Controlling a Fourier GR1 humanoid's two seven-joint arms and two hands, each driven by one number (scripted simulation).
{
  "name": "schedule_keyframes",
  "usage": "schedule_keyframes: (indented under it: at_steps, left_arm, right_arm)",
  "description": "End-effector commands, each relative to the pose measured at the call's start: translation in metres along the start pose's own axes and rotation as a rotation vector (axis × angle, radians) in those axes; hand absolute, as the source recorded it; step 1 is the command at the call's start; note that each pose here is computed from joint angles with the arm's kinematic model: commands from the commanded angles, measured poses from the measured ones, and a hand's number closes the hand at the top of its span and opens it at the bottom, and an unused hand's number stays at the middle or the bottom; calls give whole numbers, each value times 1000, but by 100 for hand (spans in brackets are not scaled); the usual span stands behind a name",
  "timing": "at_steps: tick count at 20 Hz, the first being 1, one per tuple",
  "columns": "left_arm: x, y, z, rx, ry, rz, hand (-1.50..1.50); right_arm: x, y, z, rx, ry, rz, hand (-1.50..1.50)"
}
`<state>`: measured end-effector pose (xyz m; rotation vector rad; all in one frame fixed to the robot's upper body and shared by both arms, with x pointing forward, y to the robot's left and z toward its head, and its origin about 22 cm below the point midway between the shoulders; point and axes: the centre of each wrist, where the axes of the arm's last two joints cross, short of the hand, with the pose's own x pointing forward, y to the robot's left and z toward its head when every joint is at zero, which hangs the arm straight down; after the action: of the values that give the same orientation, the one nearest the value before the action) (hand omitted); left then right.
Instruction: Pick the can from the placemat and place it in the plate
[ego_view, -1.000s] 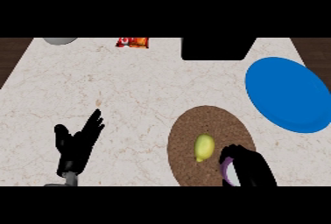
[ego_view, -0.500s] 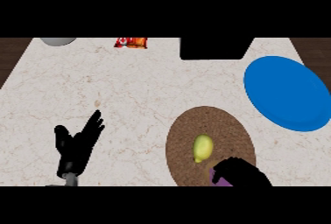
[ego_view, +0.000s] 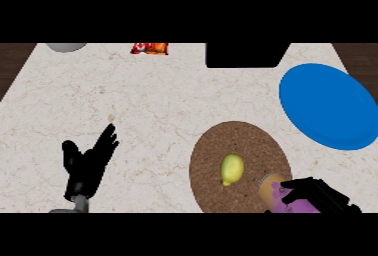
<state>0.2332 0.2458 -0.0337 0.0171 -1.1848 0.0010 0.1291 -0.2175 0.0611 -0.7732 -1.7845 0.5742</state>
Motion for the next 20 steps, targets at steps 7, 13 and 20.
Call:
schedule_keyframes:
  at_steps: [7, 13, 20]
  left_arm:
    - [-6, -8, 8, -4, 5, 1, 0]
    - [0, 8, -2, -6, -18, -2, 0]
    - [2, -10, -5, -48, -4, -1, 0]
  right_arm:
    - [-89, -31, -49, -242, 115, -173, 150]
    - [-147, -47, -93, -372, 143, -72, 150]
    - [-208, -56, -155, -379, 161, -82, 150]
